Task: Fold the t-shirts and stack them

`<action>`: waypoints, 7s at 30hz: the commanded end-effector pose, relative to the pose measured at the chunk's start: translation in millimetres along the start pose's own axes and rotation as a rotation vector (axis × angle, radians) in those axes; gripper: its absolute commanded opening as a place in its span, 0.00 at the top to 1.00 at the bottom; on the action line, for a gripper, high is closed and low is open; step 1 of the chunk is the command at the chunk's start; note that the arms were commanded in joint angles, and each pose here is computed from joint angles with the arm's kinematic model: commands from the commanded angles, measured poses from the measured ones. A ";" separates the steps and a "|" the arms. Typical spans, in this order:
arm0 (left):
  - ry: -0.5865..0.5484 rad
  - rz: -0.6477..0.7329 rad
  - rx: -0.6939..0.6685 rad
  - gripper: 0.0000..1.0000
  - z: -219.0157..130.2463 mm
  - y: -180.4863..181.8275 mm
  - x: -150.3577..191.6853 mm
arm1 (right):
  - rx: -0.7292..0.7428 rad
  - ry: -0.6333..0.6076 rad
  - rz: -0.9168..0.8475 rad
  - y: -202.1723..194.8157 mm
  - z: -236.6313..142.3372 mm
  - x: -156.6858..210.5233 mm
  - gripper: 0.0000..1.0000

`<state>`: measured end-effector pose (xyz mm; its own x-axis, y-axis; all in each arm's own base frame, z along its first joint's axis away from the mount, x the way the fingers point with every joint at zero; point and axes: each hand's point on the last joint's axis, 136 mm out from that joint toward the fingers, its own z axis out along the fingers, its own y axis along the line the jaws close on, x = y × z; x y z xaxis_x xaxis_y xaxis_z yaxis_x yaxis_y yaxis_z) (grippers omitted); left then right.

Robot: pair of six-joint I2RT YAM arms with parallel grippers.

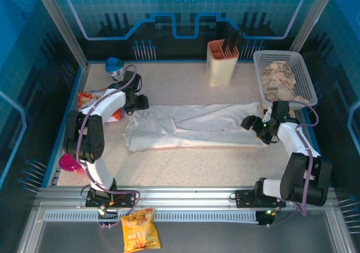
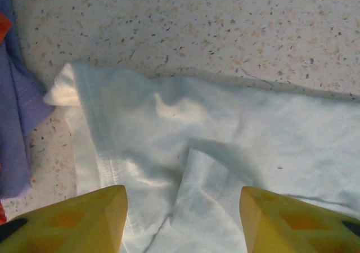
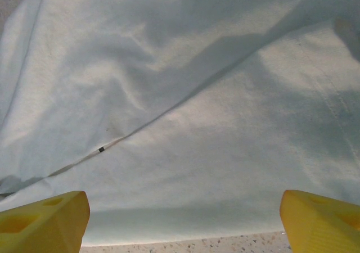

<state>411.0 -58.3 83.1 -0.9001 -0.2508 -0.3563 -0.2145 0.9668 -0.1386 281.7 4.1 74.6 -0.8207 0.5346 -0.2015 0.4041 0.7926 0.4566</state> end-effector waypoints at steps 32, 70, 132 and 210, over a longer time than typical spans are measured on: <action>0.211 -0.098 0.265 0.93 35.1 -155.3 75.4 | -0.042 0.033 -0.072 19.9 1.2 5.7 0.11; 0.273 -0.115 0.070 0.55 48.0 -62.4 100.6 | 0.102 0.155 -0.180 62.2 89.9 -46.3 0.13; 0.135 -0.113 0.262 0.54 36.0 -72.4 -23.4 | -0.130 0.130 -0.525 199.8 47.8 109.4 0.12; 0.474 -0.357 0.367 0.56 -63.3 -21.7 300.2 | -0.012 0.428 -0.191 42.6 37.0 273.5 0.87</action>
<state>122.3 -148.2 41.3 -0.8985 -0.3997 0.1814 -0.4337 0.7448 -0.5071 96.4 197.3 12.3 -0.9834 0.1678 0.0684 0.1801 0.8634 0.4713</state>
